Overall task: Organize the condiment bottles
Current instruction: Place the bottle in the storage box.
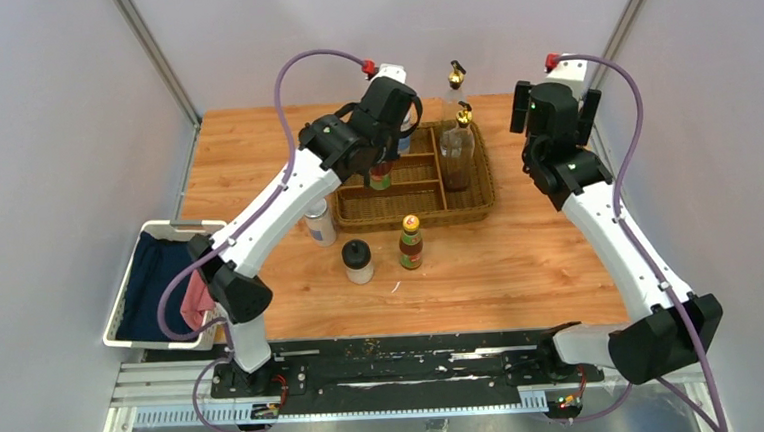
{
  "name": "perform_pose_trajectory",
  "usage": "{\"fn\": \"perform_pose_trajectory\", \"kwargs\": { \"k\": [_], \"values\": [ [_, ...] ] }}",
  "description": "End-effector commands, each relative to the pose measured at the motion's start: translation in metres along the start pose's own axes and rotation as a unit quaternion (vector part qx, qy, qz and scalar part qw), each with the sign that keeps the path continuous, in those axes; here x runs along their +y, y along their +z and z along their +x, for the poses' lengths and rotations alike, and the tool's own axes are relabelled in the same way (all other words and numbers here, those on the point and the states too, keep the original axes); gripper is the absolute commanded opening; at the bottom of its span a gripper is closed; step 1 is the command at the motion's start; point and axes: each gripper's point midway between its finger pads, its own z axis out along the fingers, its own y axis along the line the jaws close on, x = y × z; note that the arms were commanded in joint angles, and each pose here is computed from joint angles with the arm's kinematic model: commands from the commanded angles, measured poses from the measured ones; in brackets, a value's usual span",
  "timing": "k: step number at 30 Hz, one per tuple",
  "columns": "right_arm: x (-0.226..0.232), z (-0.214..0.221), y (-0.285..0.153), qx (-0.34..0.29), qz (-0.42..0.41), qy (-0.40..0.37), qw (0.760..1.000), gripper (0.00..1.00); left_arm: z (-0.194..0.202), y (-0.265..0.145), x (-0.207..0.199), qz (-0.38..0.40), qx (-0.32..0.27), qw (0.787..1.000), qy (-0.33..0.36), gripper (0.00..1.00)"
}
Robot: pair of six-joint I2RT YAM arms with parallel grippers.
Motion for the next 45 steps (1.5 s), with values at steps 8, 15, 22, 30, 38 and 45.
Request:
{"fn": "perform_pose_trajectory", "kwargs": {
  "k": [8,15,22,30,38,45],
  "values": [
    [-0.017,0.009,0.034,0.021,0.020,0.037,0.999,0.91,-0.041,0.042,-0.034,0.026,-0.042,0.999,-0.004,0.00],
    [-0.017,0.012,0.046,0.024,0.027,0.037,0.999,0.91,-0.045,0.070,-0.036,0.025,-0.049,0.998,-0.007,0.00],
    [-0.019,0.002,0.054,0.018,0.037,0.032,0.999,0.91,-0.057,0.089,-0.034,0.031,-0.069,0.997,-0.018,0.00],
    [-0.018,-0.005,0.061,0.015,0.044,0.024,0.999,0.91,-0.065,0.108,-0.036,0.048,-0.084,0.995,-0.031,0.00],
    [-0.017,-0.004,0.066,0.016,0.048,0.014,0.999,0.91,-0.060,0.129,-0.042,0.058,-0.079,0.994,-0.038,0.00],
    [-0.014,0.001,0.071,0.020,0.047,0.010,0.999,0.91,-0.054,0.137,-0.043,0.058,-0.073,0.995,-0.035,0.00]
  ]
}}
